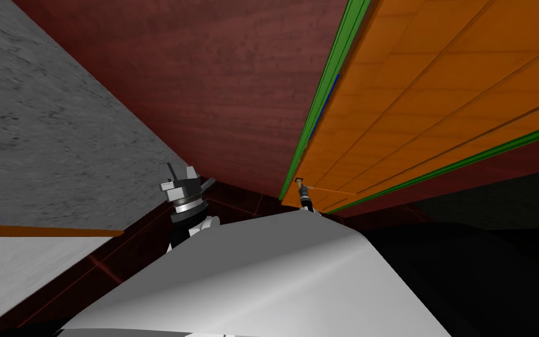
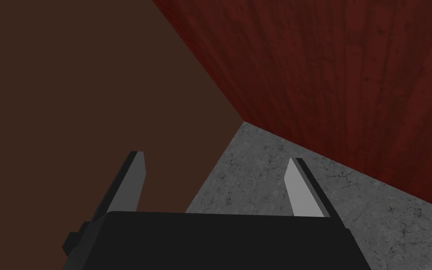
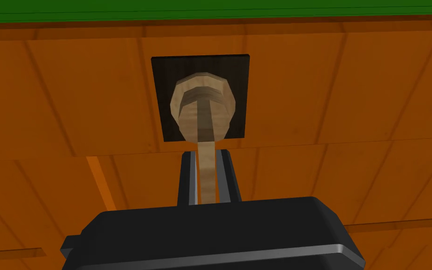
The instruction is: Pull the door open
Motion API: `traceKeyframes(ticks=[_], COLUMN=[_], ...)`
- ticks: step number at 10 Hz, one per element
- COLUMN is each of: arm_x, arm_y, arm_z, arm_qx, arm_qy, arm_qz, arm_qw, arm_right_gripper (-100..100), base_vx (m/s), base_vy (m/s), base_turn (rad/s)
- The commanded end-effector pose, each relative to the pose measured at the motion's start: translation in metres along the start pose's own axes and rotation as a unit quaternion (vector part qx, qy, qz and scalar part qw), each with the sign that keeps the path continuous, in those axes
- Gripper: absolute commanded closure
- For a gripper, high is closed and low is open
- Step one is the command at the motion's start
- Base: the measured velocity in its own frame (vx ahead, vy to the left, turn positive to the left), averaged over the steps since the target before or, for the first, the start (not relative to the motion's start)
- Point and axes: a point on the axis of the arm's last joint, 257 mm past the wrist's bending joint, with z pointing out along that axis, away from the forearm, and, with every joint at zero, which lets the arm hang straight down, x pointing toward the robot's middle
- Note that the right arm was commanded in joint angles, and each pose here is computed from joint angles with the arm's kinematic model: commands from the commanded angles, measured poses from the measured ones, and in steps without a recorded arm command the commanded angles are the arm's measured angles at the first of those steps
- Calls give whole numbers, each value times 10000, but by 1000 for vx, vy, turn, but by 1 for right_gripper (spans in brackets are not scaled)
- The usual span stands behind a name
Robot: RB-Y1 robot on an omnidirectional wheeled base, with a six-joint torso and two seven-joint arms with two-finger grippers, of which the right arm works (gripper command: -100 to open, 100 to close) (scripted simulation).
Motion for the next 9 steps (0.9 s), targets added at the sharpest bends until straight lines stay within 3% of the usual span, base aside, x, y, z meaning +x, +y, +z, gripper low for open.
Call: traceKeyframes(ticks=[1,5,9], arm_x=[16,76,106], arm_y=[-3,-8,-11], arm_z=[-25,-46,-158], arm_qx=[4,18,20], arm_qy=[139,315,626], arm_qz=[8,19,13], arm_qw=[9999,9995,9980], arm_right_gripper=[100,100,100], base_vx=[-251,-201,-212], base_vy=[-63,-31,-31], base_turn=[129,100,109])
